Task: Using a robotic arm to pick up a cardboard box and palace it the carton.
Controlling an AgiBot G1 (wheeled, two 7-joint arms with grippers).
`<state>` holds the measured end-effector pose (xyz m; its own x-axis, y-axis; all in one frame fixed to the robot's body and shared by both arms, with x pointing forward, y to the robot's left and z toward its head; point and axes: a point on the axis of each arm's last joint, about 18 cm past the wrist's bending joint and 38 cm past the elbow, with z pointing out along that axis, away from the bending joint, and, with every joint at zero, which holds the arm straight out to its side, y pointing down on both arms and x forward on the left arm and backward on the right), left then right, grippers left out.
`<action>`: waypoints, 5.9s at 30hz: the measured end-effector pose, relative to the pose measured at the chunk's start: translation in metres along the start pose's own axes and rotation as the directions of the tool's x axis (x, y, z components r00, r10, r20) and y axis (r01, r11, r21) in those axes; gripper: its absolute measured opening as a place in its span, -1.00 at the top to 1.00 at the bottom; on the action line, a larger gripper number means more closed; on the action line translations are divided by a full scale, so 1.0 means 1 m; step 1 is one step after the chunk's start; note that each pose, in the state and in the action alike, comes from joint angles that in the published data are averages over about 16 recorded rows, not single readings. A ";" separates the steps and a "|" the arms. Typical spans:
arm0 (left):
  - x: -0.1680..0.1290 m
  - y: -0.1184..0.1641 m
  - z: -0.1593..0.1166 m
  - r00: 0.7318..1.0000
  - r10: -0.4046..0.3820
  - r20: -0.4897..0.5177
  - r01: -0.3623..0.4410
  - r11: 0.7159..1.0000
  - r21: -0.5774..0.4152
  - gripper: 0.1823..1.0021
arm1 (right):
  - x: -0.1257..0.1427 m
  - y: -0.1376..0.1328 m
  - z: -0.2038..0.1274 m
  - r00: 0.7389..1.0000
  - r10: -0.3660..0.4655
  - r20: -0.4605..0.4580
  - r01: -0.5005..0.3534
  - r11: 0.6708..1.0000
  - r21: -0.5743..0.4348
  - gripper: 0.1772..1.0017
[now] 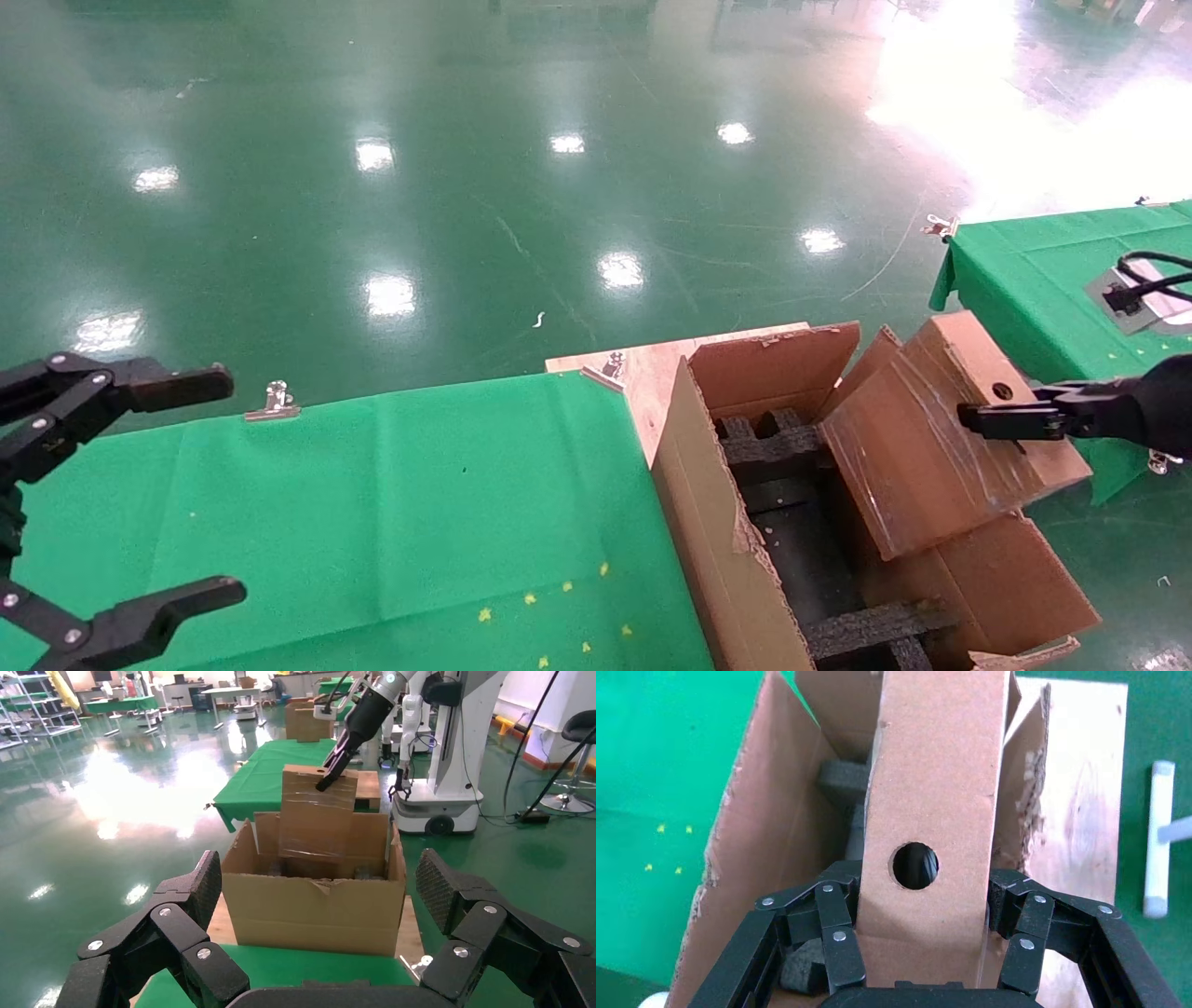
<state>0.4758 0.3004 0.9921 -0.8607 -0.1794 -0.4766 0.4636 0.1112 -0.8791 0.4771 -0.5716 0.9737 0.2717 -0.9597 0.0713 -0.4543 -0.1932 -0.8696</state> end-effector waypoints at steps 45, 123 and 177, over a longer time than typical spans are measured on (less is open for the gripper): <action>0.000 0.000 0.000 1.000 0.000 0.000 0.000 1.000 0.000 -1.00 | 0.016 0.044 0.102 0.985 0.069 -0.159 -0.089 0.988 -0.127 0.71; 0.000 0.000 0.000 1.000 0.000 0.000 0.000 1.000 0.001 -1.00 | 0.005 0.085 0.211 0.978 0.078 -0.194 -0.120 0.970 -0.212 0.23; 0.000 0.000 0.000 1.000 -0.001 0.001 0.001 1.000 0.001 -1.00 | -0.129 -0.113 0.111 0.943 -0.135 0.305 0.045 0.957 0.287 -1.00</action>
<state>0.4762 0.3008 0.9922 -0.8608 -0.1805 -0.4759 0.4631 0.1102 -0.8794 0.5879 -0.4037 1.0086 0.5762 -0.8165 0.0361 -0.1794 -0.1695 -0.9691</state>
